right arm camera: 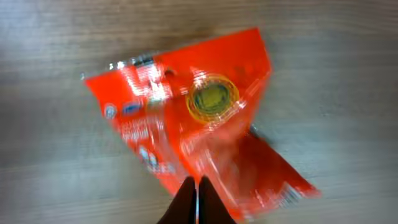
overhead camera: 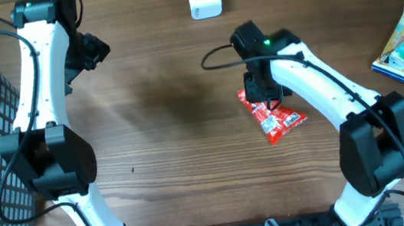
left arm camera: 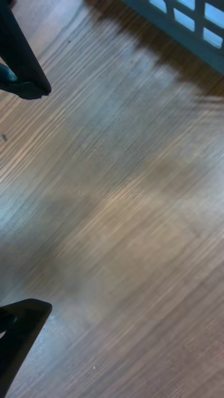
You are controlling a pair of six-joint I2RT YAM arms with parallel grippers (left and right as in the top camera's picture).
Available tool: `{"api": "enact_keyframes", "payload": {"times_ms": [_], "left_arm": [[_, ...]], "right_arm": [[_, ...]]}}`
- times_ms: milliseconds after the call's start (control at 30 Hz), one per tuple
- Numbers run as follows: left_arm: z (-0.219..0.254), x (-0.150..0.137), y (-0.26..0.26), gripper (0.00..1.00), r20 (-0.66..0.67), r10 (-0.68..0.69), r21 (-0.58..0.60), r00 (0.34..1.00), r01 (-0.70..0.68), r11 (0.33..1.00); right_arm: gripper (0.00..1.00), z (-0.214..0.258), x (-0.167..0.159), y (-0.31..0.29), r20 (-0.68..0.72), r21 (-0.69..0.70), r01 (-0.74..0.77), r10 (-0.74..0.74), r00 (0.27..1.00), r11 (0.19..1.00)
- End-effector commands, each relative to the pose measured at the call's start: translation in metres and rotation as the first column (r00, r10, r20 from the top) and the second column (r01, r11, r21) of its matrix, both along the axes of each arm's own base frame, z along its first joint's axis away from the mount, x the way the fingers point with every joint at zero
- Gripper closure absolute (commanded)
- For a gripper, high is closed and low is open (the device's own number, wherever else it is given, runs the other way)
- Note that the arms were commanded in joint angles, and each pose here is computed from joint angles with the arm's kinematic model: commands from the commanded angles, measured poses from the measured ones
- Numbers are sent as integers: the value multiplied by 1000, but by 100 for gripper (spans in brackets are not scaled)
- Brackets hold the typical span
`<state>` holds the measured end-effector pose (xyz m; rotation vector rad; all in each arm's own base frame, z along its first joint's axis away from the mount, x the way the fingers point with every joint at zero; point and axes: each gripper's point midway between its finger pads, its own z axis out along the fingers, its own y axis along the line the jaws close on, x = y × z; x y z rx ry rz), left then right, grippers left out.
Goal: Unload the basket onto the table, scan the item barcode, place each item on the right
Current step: 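Lower the red bag to the table and release it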
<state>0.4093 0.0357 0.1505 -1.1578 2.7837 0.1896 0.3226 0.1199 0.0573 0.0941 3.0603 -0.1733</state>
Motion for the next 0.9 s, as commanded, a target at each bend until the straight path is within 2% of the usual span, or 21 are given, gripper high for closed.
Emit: {"api": "enact_keyframes", "payload": {"times_ms": [0, 67, 133, 267, 300, 333, 367, 433, 500, 567, 633, 700, 733, 800, 867], "left_arm": [[6, 1, 5, 0, 21, 22, 15, 1000, -22, 1000], [6, 1, 5, 0, 21, 22, 15, 1000, -22, 1000], [6, 1, 5, 0, 21, 23, 15, 1000, -23, 1000], [6, 1, 5, 0, 21, 23, 15, 1000, -23, 1000], [6, 1, 5, 0, 21, 22, 15, 1000, -22, 1000], [6, 1, 5, 0, 21, 22, 15, 1000, -22, 1000], [6, 1, 5, 0, 21, 22, 15, 1000, -22, 1000], [6, 1, 5, 0, 21, 22, 15, 1000, -22, 1000], [6, 1, 5, 0, 21, 22, 15, 1000, -22, 1000], [6, 1, 5, 0, 21, 22, 15, 1000, -22, 1000], [6, 1, 5, 0, 21, 22, 15, 1000, -22, 1000], [6, 1, 5, 0, 21, 22, 15, 1000, -22, 1000], [6, 1, 5, 0, 21, 22, 15, 1000, -22, 1000], [6, 1, 5, 0, 21, 22, 15, 1000, -22, 1000], [6, 1, 5, 0, 21, 22, 15, 1000, -22, 1000]], "right_arm": [[96, -40, -18, 1, -31, 48, 22, -21, 999, 999], [96, -53, -21, -19, 7, -40, 79, -79, 997, 996], [96, -46, -20, -30, 12, -96, 87, -87, 996, 992], [95, 18, -20, -31, -72, -137, 56, -66, 995, 989], [87, 27, -30, -35, -122, -158, 33, -53, 991, 987], [83, 27, -41, -39, -164, -175, 31, -60, 985, 984], [83, 20, -54, -43, -212, -187, 25, -65, 975, 982], [73, -5, -64, -48, -225, -194, 28, -72, 972, 981], [72, -30, -66, -55, -202, -185, 63, -101, 974, 981], [69, -51, -69, -71, -182, -175, 166, -198, 963, 970], [73, -54, -71, -83, -202, -149, 231, -258, 945, 961], [74, -58, -65, -69, -226, -35, 209, -212, 951, 977], [67, -61, -58, -50, -226, 75, 177, -156, 962, 981], [45, -59, -45, -11, -204, 305, 106, -44, 978, 946], [37, -48, -27, 29, -135, 508, 54, 17, 991, 859]]}}
